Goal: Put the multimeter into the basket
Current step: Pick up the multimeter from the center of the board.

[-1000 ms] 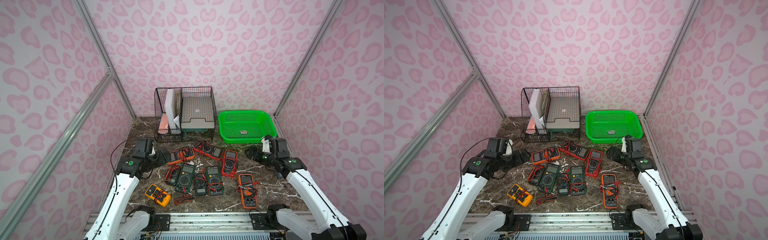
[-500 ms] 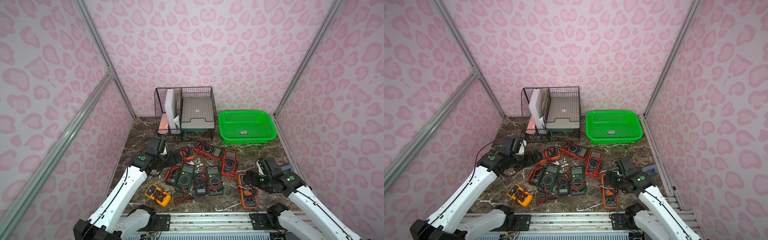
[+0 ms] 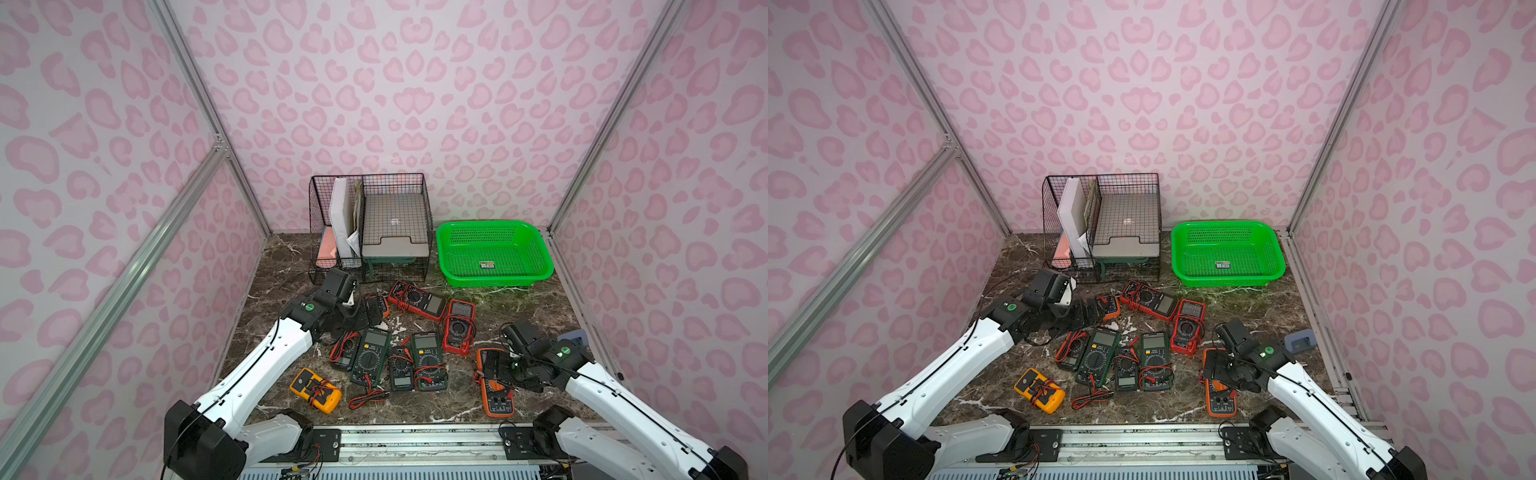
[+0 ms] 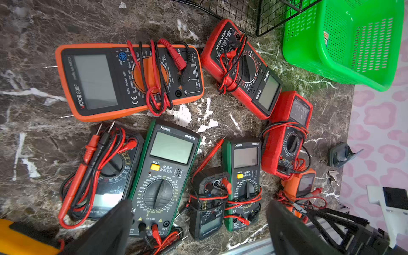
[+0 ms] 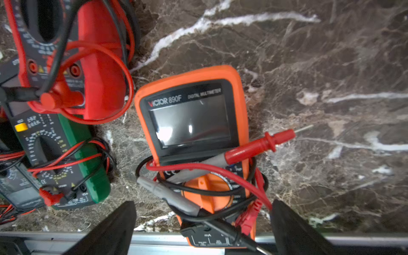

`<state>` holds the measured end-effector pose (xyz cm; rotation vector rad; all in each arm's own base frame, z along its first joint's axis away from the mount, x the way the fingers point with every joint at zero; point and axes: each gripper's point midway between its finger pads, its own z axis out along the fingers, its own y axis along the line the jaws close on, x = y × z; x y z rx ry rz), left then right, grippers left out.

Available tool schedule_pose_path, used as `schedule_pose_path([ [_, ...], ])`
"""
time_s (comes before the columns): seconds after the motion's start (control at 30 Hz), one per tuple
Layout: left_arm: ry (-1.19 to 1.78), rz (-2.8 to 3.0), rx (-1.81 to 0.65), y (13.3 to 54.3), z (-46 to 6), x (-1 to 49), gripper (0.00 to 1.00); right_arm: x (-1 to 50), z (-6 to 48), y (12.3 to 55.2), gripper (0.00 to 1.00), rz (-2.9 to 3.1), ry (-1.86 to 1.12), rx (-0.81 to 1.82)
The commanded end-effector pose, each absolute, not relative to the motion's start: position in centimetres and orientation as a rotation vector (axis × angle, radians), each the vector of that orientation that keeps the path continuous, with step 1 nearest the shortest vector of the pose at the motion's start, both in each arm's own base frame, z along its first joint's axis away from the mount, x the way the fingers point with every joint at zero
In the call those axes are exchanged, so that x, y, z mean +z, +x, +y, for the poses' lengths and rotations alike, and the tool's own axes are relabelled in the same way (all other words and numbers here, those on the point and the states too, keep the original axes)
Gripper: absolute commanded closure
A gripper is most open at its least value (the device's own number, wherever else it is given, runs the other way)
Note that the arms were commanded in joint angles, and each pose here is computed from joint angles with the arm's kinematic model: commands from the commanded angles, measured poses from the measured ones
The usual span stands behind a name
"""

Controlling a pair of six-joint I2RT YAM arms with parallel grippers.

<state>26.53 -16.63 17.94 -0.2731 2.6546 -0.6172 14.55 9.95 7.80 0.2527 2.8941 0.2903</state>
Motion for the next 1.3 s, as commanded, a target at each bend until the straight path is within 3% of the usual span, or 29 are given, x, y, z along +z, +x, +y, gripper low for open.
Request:
schedule_pose_path([
  [0.0, -0.27, 2.629, -0.637, 27.1, -17.1, 18.3, 0.01, 7.1, 9.7, 14.5, 0.0, 2.898, 0.295, 0.255],
  [0.57, -0.235, 2.657, -0.637, 27.9, -17.9, 17.6, 0.01, 5.7, 11.6, 15.4, 0.01, 2.913, 0.246, 0.302],
  [1.27, -0.204, 2.678, -0.683, 28.0, -18.9, 17.4, 0.01, 5.6, 11.4, 11.7, 0.0, 2.996, 0.257, 0.317],
])
